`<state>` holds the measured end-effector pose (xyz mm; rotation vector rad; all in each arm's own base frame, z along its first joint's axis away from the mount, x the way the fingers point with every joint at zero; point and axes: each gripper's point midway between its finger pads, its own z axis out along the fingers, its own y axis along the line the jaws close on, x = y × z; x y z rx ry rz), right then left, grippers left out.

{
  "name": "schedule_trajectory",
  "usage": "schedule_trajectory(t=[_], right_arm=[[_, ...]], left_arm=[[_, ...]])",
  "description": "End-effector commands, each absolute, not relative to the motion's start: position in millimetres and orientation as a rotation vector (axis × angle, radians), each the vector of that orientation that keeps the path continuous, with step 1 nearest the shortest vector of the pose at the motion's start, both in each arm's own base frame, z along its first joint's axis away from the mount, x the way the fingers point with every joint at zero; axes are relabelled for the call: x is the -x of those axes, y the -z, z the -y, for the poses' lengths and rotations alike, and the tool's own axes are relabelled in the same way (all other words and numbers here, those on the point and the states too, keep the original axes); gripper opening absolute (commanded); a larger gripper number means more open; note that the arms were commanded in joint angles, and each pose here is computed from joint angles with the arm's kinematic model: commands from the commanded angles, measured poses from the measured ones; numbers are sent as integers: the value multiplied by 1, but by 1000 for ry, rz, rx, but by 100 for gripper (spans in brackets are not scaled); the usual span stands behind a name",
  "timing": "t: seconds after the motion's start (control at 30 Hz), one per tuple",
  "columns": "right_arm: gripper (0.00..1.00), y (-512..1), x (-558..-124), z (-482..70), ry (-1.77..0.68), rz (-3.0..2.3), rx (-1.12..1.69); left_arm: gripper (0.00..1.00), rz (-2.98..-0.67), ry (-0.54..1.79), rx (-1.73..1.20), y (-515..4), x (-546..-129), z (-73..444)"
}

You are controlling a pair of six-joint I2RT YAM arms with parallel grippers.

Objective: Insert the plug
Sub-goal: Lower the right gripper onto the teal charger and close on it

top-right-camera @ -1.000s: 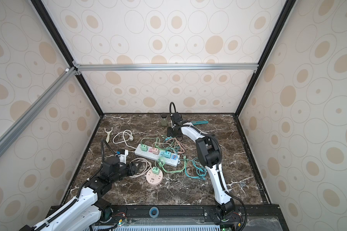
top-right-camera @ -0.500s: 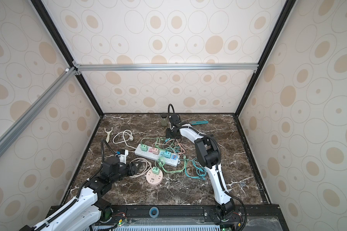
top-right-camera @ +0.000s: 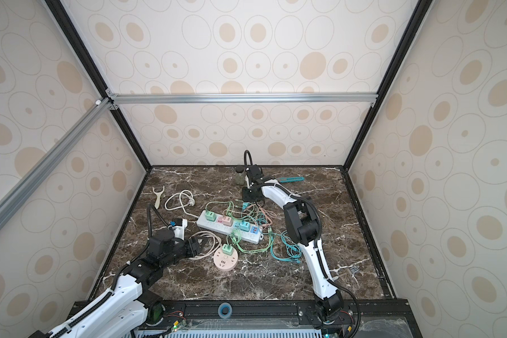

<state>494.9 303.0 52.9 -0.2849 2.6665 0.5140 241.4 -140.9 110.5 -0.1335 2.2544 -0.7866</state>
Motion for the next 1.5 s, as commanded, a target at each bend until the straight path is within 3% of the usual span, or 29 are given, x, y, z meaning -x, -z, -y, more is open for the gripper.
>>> schedule_trajectory(t=[0.0,0.1,0.23,0.67,0.8,0.97,1.47], right_arm=[[41,-82,-491,-305,-485,-2629,388],[50,-84,-489,-297,-417,-2666,414],[53,-78,-480,-291,-380,-2733,409],[50,-86,-471,-303,-353,-2706,408],[53,-98,-459,-297,-271,-2676,403],[54,-96,-448,-304,-339,-2659,341],[55,-79,-466,-310,-343,-2667,221]], left_arm=[[58,-2241,775,116,-113,-245,140],[58,-2242,777,113,-113,-246,141],[58,-2239,778,111,-112,-246,141],[59,-2230,780,109,-113,-243,140],[58,-2224,779,111,-113,-244,140],[59,-2231,783,105,-111,-244,141],[58,-2230,778,109,-111,-244,140]])
